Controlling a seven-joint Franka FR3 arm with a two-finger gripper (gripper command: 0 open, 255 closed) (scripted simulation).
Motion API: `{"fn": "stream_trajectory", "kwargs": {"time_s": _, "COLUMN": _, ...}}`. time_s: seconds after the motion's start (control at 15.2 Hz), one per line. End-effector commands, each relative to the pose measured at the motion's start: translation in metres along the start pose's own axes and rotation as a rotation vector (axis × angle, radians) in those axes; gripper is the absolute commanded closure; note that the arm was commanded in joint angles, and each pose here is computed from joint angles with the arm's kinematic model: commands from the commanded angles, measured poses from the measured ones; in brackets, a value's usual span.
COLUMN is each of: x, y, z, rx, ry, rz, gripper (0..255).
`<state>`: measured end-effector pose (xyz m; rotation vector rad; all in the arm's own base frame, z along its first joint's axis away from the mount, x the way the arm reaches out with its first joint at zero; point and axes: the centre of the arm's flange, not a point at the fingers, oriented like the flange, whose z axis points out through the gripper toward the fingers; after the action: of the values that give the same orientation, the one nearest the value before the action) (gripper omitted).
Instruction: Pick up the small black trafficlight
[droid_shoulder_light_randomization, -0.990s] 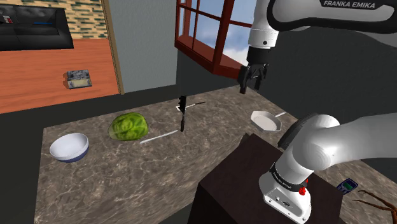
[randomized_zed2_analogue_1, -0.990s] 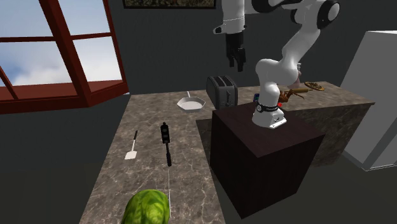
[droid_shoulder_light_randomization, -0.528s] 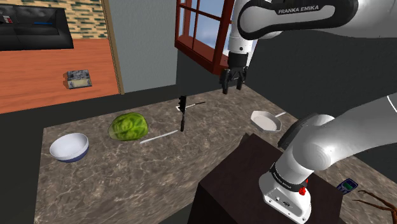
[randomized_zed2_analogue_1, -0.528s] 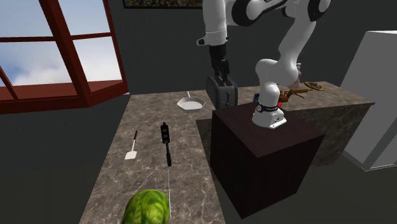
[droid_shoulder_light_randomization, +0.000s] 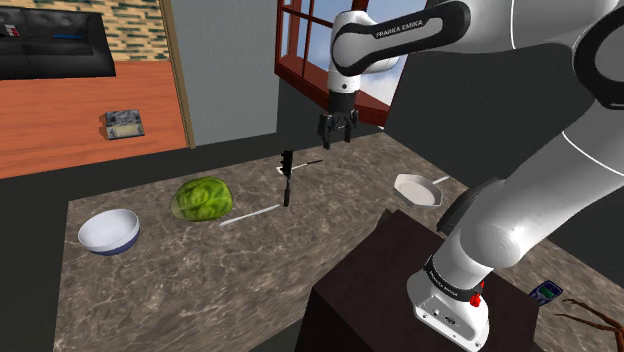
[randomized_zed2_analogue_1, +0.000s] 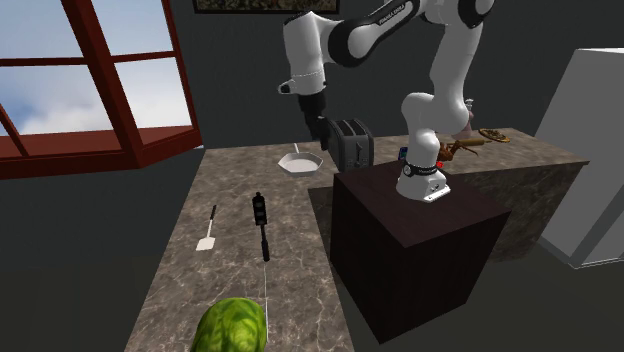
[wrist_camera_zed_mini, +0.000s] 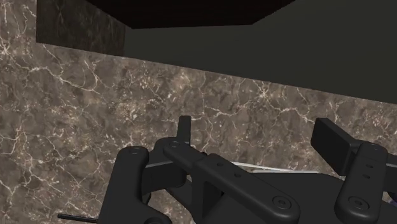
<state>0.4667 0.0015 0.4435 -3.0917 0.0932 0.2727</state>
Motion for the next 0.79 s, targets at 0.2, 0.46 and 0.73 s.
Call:
{"fn": "stream_trajectory", "kwargs": {"time_s": 0.2, "x": 0.063, "y": -0.002, "z": 0.026, "rx": -0.004, "ry": -0.006, "rz": -0.029, "gripper": 0}}
{"fn": "stream_trajectory", "kwargs": {"time_s": 0.46, "x": 0.112, "y": -0.006, "z": 0.046, "rx": -0.007, "ry": -0.011, "rz": -0.051, "gripper": 0}}
{"fn": "stream_trajectory", "kwargs": {"time_s": 0.73, "x": 0.162, "y": -0.011, "z": 0.065, "rx": -0.01, "ry": -0.016, "rz": -0.074, "gripper": 0}}
